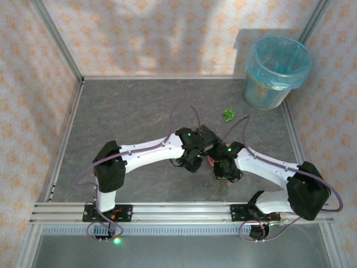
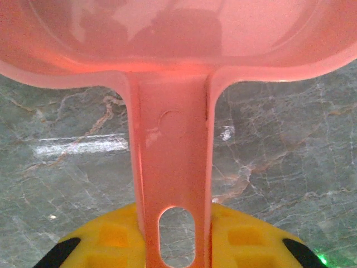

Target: Sweep away the paper scraps from the table

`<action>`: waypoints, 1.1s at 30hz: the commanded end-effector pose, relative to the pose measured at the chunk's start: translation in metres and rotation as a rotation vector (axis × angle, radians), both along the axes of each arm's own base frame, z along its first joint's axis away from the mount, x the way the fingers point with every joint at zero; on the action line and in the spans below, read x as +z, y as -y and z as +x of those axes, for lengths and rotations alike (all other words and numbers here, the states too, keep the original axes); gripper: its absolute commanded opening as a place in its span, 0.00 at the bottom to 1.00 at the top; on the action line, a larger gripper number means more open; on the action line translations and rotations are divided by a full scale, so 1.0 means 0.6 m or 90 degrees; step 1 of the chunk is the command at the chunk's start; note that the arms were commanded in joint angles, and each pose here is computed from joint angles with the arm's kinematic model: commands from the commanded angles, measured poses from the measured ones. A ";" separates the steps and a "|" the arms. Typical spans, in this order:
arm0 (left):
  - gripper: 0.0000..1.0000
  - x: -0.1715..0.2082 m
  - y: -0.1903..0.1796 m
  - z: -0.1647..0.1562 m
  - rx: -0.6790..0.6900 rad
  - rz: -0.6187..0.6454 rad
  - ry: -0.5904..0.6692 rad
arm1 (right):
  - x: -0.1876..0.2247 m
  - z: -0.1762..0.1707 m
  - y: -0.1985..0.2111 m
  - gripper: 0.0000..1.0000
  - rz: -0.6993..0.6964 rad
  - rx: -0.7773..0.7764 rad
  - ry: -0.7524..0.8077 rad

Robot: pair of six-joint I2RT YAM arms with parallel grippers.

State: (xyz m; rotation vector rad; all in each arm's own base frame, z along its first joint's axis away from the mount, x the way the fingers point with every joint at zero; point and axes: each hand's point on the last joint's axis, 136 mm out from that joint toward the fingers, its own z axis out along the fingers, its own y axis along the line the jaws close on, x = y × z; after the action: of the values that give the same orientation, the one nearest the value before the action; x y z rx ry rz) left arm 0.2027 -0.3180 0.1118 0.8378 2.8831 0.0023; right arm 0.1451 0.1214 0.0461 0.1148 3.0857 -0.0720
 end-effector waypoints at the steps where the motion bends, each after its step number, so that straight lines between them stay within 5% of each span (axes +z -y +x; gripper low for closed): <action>1: 0.00 0.030 -0.009 0.000 -0.010 -0.017 0.025 | 0.014 0.006 -0.001 0.00 0.002 0.007 0.015; 14: 0.00 0.075 -0.064 0.058 0.089 -0.012 0.112 | 0.020 0.015 -0.012 0.00 0.051 0.007 0.058; 33: 0.00 0.159 -0.243 0.126 0.353 -0.060 0.311 | 0.118 0.052 -0.007 0.00 0.083 0.016 0.193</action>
State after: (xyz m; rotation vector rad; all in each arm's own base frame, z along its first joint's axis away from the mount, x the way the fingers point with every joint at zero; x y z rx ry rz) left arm 0.2636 -0.1890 0.1897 0.1420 2.6430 0.0883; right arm 0.1661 0.1312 0.0935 0.0998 2.8549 0.1743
